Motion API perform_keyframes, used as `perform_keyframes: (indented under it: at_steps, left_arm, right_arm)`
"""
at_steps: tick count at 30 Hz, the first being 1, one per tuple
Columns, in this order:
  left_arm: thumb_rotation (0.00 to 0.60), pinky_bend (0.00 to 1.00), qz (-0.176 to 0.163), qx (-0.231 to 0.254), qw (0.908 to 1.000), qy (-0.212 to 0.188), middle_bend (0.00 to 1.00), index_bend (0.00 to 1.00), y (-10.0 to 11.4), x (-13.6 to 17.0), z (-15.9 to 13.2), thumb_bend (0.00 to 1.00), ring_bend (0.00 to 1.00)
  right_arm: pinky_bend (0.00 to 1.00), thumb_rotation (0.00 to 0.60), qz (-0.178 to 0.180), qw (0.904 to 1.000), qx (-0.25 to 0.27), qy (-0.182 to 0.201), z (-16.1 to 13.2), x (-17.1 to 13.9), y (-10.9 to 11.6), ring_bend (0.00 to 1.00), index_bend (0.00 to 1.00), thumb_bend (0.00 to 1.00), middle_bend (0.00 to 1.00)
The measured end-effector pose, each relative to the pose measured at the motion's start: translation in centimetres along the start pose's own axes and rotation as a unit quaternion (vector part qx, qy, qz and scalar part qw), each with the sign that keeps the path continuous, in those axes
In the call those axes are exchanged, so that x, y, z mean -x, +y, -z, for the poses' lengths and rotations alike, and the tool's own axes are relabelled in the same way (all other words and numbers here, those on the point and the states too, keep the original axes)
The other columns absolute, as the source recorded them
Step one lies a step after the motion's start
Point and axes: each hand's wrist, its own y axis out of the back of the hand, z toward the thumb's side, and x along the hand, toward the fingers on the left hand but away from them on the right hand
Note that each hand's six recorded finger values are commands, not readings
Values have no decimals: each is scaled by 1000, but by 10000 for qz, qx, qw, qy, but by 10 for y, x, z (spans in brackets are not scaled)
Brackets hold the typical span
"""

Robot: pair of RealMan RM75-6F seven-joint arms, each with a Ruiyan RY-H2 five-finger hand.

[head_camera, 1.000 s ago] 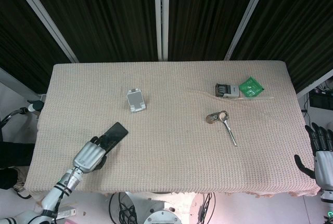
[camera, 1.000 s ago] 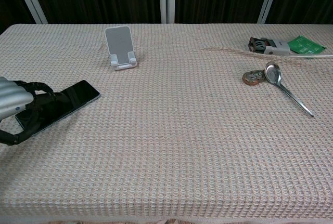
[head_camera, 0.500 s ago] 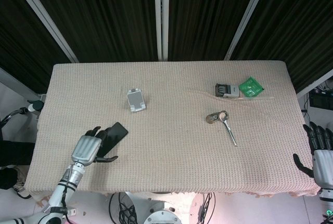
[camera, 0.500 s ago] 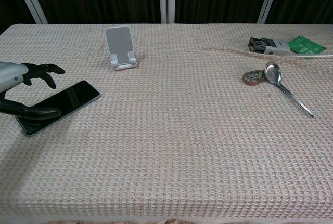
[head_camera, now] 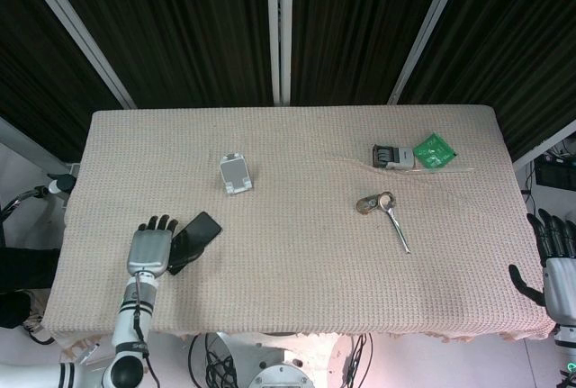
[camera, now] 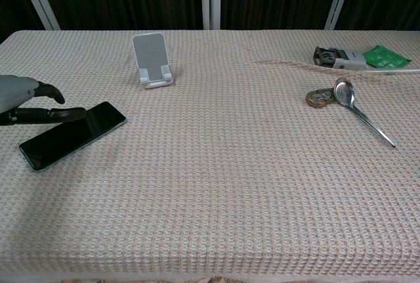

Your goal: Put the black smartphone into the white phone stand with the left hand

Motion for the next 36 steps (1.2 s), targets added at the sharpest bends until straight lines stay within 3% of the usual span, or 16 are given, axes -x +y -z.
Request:
perform_keyframes:
  at_steps: [5,11,19,27,36]
  left_arm:
    - [0,201,-60,-92,9998,167,76,150,0,-1,-16,11,72]
    - [0,198,-95,-309,9991,269,64,144,-14,-5,-20,12,72]
    - [61,190,-67,-700,9968,380,40,111,-28,-8,-17,13,71]
    - [166,190,-34,-824,9955,474,35,99,-37,-12,-13,13,71]
    - [181,190,2,-733,9960,519,34,136,-39,-15,-12,43,72]
  right_arm:
    - [0,600,-25,10000,5,2,1,0,-1,0,0,240,0]
    - [0,600,-45,10000,7,-28,4,-1,-2,0,0,240,0]
    - [0,600,-55,10000,6,-64,7,-1,-3,0,0,240,0]
    - [0,600,-81,9999,0,-67,6,-1,-5,0,0,240,0]
    - [0,600,-75,9999,2,-88,7,-2,-5,0,0,240,0]
